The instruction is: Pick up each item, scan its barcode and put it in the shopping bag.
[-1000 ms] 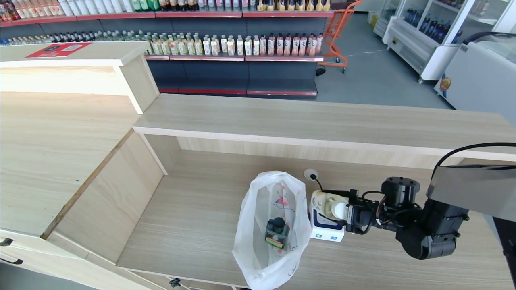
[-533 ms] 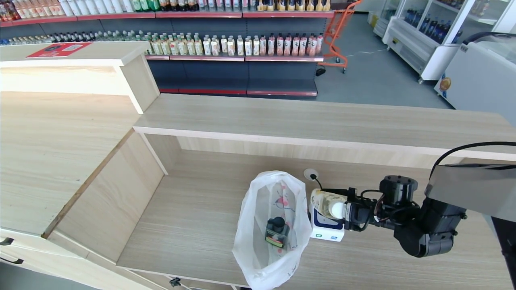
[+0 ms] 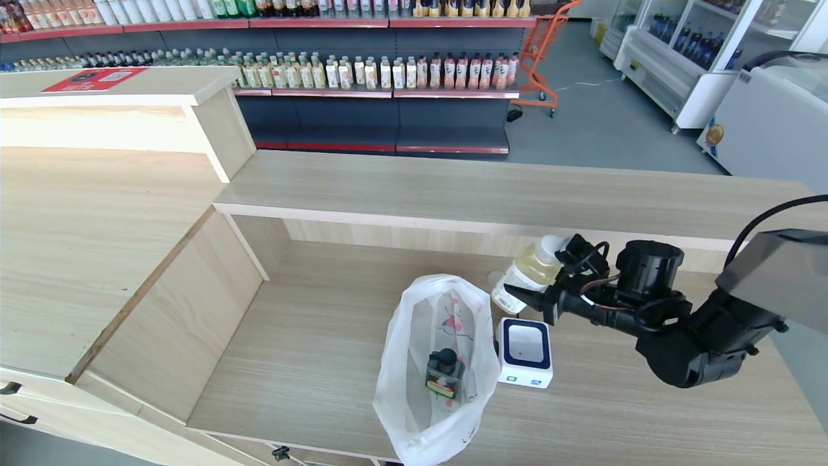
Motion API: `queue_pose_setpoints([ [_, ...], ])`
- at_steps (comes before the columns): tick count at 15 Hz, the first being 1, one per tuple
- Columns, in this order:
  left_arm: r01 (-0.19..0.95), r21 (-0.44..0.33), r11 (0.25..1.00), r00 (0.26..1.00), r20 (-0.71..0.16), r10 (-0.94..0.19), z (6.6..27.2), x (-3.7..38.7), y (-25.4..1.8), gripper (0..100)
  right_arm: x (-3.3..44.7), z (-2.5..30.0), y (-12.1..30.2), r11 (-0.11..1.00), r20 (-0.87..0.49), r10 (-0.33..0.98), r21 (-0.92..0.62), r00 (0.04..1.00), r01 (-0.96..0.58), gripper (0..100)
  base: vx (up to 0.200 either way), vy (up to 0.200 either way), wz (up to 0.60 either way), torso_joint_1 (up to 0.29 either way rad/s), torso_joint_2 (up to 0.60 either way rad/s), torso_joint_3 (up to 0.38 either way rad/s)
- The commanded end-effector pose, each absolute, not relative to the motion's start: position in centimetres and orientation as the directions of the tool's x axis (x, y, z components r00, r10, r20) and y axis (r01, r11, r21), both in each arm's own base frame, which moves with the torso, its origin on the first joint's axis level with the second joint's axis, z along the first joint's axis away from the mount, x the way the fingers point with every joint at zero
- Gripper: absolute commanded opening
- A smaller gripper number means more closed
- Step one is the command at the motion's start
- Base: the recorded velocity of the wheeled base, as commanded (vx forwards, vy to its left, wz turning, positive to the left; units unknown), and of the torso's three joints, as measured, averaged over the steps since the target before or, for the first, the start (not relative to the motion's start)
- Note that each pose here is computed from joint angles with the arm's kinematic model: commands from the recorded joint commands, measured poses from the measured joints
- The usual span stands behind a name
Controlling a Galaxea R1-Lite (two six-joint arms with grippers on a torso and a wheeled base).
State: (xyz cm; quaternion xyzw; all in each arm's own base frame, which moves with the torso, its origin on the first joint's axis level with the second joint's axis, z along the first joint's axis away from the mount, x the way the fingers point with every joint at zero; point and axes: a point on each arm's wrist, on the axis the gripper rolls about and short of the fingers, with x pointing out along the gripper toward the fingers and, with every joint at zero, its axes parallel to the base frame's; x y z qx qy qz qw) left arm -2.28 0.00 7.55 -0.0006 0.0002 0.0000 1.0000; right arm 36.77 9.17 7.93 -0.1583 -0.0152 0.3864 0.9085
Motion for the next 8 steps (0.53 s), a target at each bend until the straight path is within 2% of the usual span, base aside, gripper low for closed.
queue_pose_setpoints([
  [1,0.000,-0.002,1.000,1.000,-0.002,0.000,7.6,-2.3,0.0,100,37.3,6.8,12.2,0.641,-0.127,0.723,-0.245,0.679,-0.727,0,0.000,0.000,0.00,0.000,0.00,0.000],
  [4,0.000,-0.002,1.000,1.000,-0.002,0.000,7.6,-2.3,0.0,100,38.0,4.5,16.4,0.610,-0.157,0.753,-0.199,0.639,-0.767,0,0.000,0.000,0.00,0.000,0.00,0.000],
  [8,0.000,-0.002,1.000,1.000,-0.002,0.000,7.6,-2.3,0.0,100,39.3,0.7,19.6,0.600,-0.183,0.754,-0.199,0.631,-0.775,0,0.000,0.000,0.00,0.000,0.00,0.000],
])
